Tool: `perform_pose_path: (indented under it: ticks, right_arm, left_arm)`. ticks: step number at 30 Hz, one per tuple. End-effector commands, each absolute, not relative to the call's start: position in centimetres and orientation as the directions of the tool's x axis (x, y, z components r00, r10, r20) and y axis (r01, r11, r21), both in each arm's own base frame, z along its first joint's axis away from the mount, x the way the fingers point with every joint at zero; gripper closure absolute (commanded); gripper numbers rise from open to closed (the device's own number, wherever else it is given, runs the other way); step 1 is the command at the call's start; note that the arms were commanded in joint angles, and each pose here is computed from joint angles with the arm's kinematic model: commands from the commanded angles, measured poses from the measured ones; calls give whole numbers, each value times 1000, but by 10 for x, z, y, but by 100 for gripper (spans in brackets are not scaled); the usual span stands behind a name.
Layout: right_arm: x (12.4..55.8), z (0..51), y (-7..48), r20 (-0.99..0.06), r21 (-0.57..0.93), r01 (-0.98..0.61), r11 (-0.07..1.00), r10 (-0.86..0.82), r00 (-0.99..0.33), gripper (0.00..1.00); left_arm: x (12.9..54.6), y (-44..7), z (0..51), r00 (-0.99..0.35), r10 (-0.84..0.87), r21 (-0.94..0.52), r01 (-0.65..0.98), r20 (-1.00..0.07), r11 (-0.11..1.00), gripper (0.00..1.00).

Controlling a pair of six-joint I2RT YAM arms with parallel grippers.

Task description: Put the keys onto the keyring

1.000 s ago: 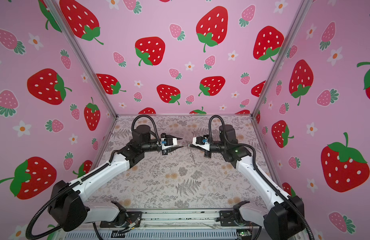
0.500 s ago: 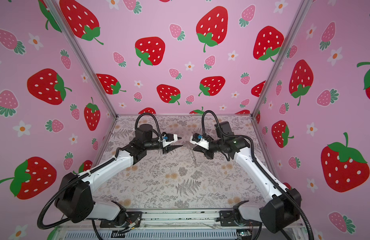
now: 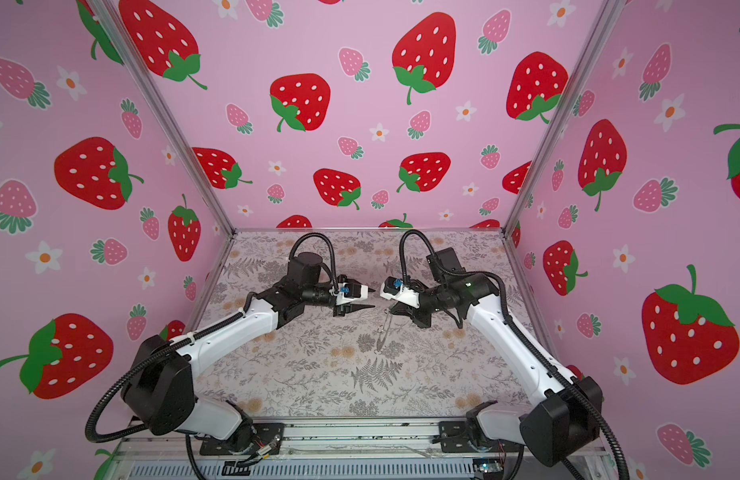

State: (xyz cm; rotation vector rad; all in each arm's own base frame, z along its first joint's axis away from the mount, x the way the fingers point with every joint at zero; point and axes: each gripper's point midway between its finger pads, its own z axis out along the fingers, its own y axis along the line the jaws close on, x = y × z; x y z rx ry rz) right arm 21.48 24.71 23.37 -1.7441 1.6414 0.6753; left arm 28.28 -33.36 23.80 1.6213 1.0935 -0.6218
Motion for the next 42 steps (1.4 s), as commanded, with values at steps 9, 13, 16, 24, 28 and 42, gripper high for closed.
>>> perform_pose_path:
  ticks: [9,13,16,24,28,42]
  right_arm:
    - [198,236,251,-747,-79,-989,-124,-650,141,100]
    - [196,232,251,-749,-75,-989,-130,-647,143,100]
    - [193,230,251,-756,-78,-988,-132,-638,145,100]
    - [182,213,244,-705,11,-992,-128,-704,83,100]
    - [177,209,241,-669,16,-992,-127,-739,84,100]
    - [173,202,232,-555,10,-990,-144,-824,114,100]
  left_arm:
    - [286,-342,245,437,306,453,891,-846,-23,57]
    - [294,-343,256,391,315,420,907,-865,26,57]
    - [299,-343,262,337,310,371,927,-889,59,57]
    - [311,-343,258,195,274,236,964,-942,125,56]
    - [321,-344,249,165,278,215,963,-946,163,55]
    - [298,-350,242,225,245,242,969,-943,43,57]
